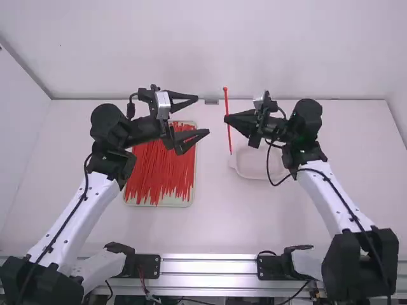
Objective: Fasten the cable tie
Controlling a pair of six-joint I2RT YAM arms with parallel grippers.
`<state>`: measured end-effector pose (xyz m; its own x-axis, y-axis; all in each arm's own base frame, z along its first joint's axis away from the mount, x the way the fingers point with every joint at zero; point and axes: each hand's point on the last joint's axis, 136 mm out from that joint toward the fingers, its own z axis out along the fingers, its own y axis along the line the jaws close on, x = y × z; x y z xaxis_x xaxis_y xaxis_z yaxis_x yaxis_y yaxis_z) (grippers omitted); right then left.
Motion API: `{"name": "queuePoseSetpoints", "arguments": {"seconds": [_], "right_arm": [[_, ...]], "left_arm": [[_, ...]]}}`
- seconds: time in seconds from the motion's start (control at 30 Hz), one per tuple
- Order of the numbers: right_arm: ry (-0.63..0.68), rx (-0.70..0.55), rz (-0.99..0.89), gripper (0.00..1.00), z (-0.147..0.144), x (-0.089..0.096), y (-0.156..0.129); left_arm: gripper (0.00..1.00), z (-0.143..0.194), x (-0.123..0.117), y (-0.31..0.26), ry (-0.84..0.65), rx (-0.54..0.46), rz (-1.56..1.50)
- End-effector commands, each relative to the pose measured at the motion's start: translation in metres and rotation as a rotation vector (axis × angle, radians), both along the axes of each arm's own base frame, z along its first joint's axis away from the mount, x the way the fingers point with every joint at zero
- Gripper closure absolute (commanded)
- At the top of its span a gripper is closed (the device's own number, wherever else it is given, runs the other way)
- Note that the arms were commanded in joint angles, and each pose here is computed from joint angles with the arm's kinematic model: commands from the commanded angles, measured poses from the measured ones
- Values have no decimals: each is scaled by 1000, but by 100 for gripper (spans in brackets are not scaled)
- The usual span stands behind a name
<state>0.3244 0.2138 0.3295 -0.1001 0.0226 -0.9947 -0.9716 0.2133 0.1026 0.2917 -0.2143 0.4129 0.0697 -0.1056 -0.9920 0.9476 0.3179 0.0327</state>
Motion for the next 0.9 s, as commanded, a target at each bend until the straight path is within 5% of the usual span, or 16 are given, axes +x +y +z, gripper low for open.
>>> {"name": "queuePoseSetpoints", "arguments": {"seconds": [0.0,0.43,0.53,0.73,0.87], "right_arm": [[-51,7,125,100,15,-15,10],[-173,23,274,100,28,-46,31],[-173,26,285,100,29,-49,34],[-172,28,313,100,29,-56,41],[-172,29,315,100,29,-56,42]], "left_arm": [[1,13,-13,-3,-31,-3,-62],[0,28,-14,-2,6,-65,-62],[7,29,-17,-2,-2,-65,-73],[45,29,-21,-8,31,-77,-98],[51,27,-24,-12,11,-65,-109]]}}
